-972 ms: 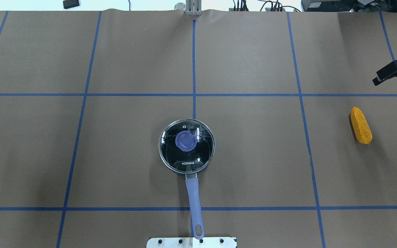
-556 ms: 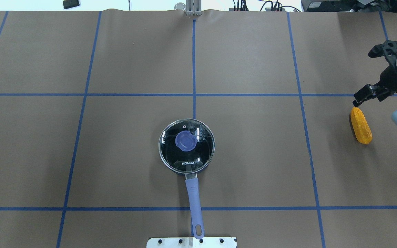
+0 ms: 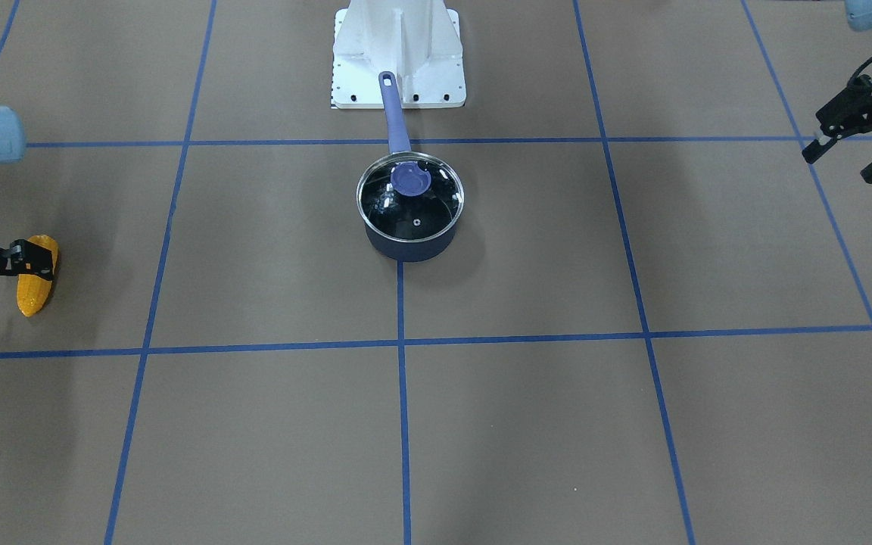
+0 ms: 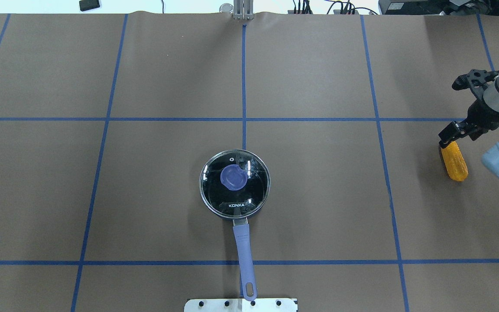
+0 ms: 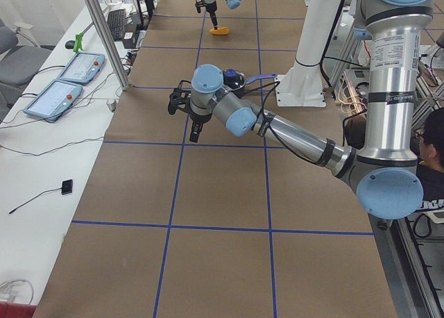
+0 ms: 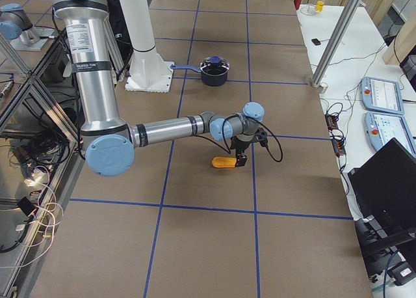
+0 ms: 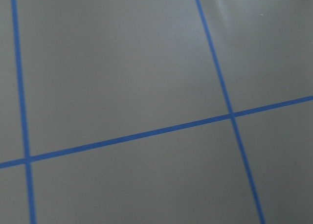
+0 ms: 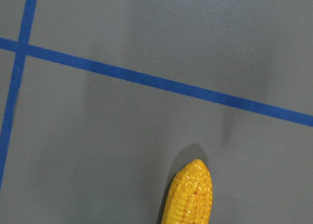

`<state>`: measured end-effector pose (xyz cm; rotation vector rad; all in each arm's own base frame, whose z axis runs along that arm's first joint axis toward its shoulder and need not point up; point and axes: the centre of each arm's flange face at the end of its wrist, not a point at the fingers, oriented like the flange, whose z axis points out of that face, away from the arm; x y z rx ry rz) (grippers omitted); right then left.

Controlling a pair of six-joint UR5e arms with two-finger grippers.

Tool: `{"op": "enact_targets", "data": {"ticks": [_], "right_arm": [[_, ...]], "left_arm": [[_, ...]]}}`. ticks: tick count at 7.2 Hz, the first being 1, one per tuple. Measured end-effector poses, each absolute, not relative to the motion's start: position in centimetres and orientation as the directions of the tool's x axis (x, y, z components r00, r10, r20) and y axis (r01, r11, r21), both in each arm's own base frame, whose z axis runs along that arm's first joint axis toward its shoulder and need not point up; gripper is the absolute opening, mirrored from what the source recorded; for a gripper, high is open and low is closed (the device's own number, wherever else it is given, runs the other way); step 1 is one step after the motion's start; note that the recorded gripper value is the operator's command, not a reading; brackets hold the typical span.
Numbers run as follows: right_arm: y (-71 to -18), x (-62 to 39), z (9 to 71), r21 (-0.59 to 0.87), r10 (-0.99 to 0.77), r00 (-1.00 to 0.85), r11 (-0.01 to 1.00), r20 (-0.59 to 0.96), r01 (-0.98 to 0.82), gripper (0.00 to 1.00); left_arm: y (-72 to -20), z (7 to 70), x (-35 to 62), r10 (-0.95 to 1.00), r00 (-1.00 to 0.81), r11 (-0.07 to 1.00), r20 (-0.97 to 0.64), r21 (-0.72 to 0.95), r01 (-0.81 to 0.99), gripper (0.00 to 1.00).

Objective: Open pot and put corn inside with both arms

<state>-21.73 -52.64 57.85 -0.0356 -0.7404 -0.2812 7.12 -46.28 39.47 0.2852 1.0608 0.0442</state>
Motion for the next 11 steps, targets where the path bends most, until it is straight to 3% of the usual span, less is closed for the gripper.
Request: {"op": "enact_targets", "data": {"ticks": [3,4,8,11], "right_arm": [[-52.1,-23.2,59.3,0.046,-0.235,0.704,0.96,0.671,0.277,0.99],[-51.8,-23.8,59.6,0.04,-0.228,0.703,0.961,0.673,0.273,0.76],[-50.7,-25.0,60.0,0.026,-0.193,0.699,0.97,0.689,0.241,0.22],[-51.0,-25.3,58.1,0.044,-0.2,0.683,0.97,0.703,0.239,0.25]], "left_arm": [[-46.5,34.9,11.4,0.143,0.453,0.97,-0.88,0.215,0.112,0.99],[-46.7,34.1,12.6,0.133,0.452,0.971,-0.882,0.207,0.117,0.99],[-46.5,33.0,13.8,0.13,0.448,0.972,-0.885,0.203,0.119,0.99],[-46.7,30.4,17.3,0.098,0.449,0.977,-0.888,0.172,0.125,0.99]]}}
